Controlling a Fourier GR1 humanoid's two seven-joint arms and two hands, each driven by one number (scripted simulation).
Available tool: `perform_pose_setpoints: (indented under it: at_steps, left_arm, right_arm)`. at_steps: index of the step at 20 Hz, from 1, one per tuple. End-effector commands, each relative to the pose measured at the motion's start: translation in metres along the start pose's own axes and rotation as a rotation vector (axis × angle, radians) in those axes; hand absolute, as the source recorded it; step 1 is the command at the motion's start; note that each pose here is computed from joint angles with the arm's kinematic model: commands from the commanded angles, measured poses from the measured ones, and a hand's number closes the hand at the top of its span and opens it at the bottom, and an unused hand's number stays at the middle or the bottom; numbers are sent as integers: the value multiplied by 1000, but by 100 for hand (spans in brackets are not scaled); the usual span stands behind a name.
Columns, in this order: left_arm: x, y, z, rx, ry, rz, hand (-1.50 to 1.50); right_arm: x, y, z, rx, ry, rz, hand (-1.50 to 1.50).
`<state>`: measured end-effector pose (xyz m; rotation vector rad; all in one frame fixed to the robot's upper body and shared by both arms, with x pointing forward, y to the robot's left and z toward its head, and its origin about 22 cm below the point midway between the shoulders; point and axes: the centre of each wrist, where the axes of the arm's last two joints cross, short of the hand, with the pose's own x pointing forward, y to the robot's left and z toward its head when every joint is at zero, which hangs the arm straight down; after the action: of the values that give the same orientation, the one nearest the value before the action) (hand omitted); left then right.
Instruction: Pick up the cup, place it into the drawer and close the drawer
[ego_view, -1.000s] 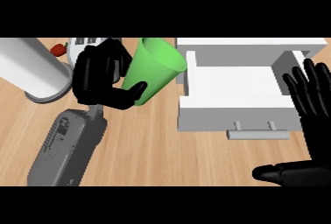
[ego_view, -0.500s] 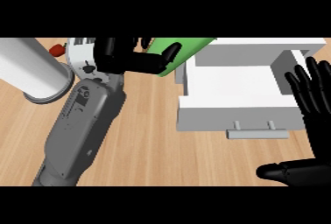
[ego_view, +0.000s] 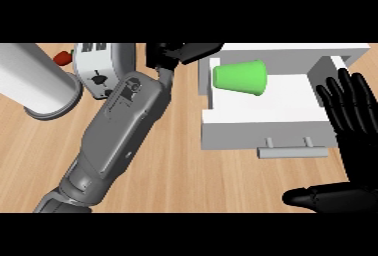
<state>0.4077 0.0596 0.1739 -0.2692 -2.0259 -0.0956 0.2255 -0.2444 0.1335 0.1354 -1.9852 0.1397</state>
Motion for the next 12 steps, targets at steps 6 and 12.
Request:
perform_pose_setpoints:
  at_steps: [6,12]
  left_arm:
    - [-26,-26,-7,15,51,-67,150]
    - [-41,-27,-8,11,127,-79,150]
  right_arm:
    - [-2,14,5,11,-14,-6,-150]
    - [-2,-1,2,32,-16,7,-150]
